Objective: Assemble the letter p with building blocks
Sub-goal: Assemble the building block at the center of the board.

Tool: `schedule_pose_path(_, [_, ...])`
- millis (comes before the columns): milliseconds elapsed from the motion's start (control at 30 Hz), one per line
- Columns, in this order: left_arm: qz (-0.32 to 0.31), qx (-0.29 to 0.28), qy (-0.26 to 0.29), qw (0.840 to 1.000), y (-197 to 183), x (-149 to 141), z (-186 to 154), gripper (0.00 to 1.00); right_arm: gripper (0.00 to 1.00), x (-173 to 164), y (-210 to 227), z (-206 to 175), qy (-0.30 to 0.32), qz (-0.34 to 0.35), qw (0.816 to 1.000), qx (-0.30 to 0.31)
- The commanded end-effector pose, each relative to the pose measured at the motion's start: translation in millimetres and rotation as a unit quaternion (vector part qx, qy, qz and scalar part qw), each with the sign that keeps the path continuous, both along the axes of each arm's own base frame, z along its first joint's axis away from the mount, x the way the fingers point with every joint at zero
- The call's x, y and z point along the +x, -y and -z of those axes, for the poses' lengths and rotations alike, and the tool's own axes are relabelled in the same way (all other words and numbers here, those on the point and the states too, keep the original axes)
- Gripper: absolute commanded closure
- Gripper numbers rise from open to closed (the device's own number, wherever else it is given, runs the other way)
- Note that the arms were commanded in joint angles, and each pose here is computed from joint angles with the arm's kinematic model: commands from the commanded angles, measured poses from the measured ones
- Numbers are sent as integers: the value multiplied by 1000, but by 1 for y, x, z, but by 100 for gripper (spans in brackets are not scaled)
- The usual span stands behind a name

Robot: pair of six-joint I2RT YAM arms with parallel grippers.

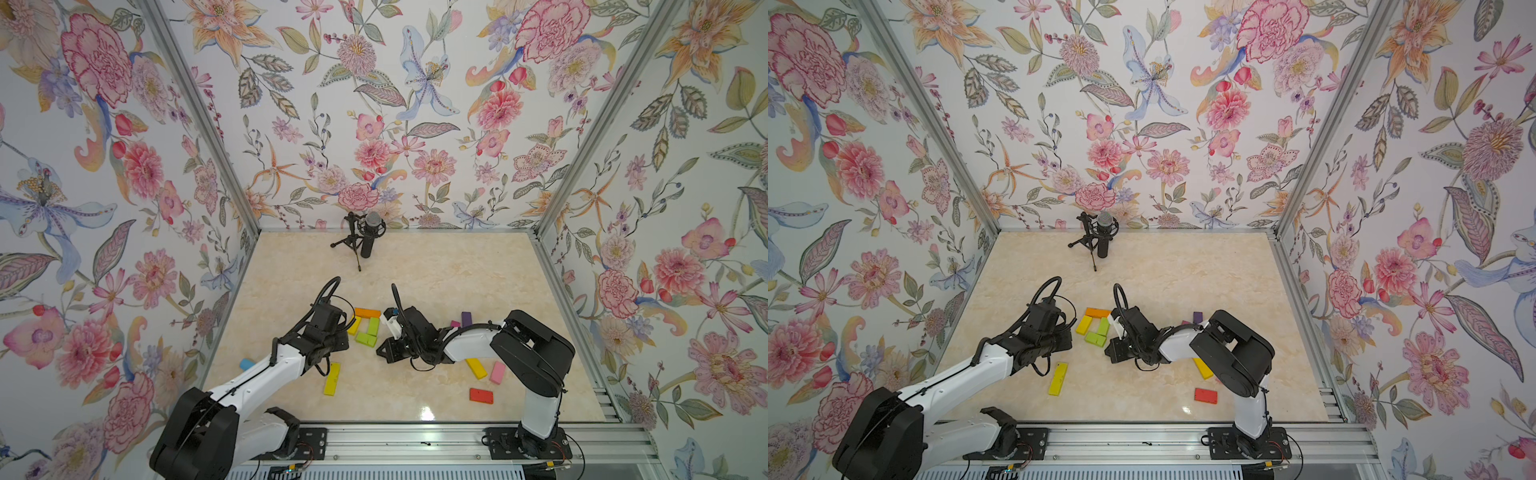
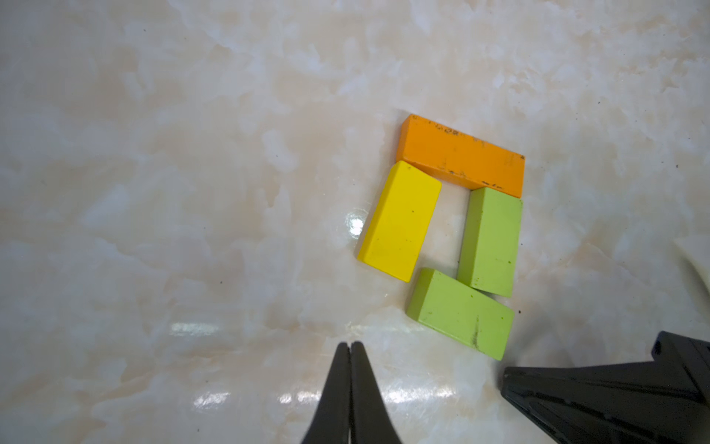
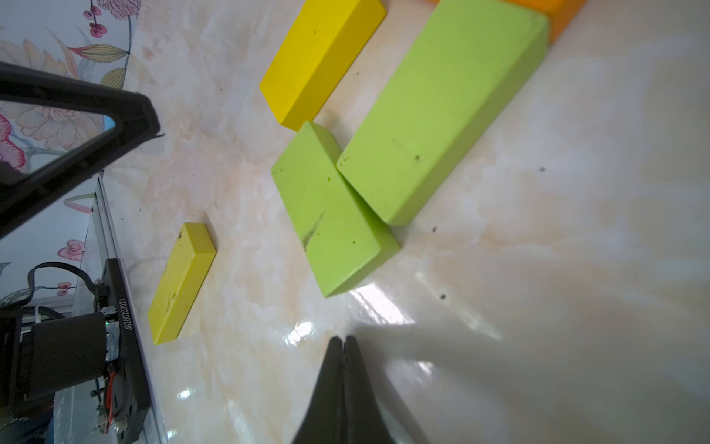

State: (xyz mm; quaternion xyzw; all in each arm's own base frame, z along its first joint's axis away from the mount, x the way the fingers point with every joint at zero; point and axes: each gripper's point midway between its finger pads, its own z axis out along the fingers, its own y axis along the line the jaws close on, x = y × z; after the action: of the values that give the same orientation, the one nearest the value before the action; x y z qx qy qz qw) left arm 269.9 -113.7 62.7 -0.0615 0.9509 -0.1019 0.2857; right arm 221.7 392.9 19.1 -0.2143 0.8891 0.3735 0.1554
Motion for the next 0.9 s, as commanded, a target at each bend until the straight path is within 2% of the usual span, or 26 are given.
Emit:
schedule_pose_path(0, [3,17,-11,1000,-11,-8,7,93,98,-16,14,28,-39,3,997,-60])
schedule_pose_path(433, [-3,16,-15,1000,-18,-12,12,93,98,-7,-6,30,-39,-7,998,-58])
schedule_pose_path(867, [-3,14,-20,1000,-20,-12,15,93,98,3,-1,33,-41,2,997,-59])
